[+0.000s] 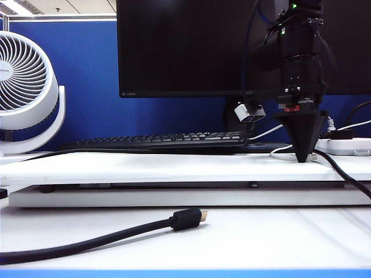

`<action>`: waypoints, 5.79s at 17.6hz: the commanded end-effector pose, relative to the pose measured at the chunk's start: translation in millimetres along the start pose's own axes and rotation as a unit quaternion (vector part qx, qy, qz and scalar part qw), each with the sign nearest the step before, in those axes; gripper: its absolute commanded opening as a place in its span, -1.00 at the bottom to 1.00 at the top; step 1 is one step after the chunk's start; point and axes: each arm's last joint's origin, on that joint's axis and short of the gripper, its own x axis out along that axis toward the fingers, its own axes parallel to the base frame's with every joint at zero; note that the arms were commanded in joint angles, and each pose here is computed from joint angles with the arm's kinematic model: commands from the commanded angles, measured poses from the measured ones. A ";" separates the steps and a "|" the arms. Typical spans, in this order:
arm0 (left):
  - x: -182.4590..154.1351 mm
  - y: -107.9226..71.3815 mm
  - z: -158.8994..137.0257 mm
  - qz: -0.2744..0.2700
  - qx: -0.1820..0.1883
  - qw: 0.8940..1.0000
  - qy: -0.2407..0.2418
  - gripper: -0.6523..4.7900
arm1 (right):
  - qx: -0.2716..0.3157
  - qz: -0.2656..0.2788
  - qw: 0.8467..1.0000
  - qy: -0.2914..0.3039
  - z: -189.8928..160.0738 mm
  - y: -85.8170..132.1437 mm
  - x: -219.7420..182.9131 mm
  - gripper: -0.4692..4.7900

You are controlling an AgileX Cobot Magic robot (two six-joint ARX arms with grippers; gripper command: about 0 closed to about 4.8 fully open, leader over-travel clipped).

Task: Pick up the Type-C charging cable and the charging base, insert one end of the Type-C charger into the corresponding slot on the base, and finally place the plugged-in charger back on the table.

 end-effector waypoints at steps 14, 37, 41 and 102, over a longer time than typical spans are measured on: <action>-3.3 -2.9 3.2 -0.017 0.006 1.000 -0.012 -0.78 | 0.025 0.161 0.960 -0.228 8.6 8.2 -62.6 -0.83; -33.3 -21.5 37.6 -0.091 0.120 0.975 -0.162 -0.78 | -0.159 0.219 0.628 -0.730 -81.2 61.1 -345.7 -0.82; -35.1 -20.8 47.7 -0.087 0.112 0.969 -0.205 -0.78 | -0.170 0.242 0.594 -0.748 -84.7 72.5 -360.5 -0.83; -48.1 -28.5 66.4 -0.169 0.072 0.944 -0.274 -0.78 | -0.207 0.329 0.636 -0.667 -59.2 85.7 -333.0 -0.83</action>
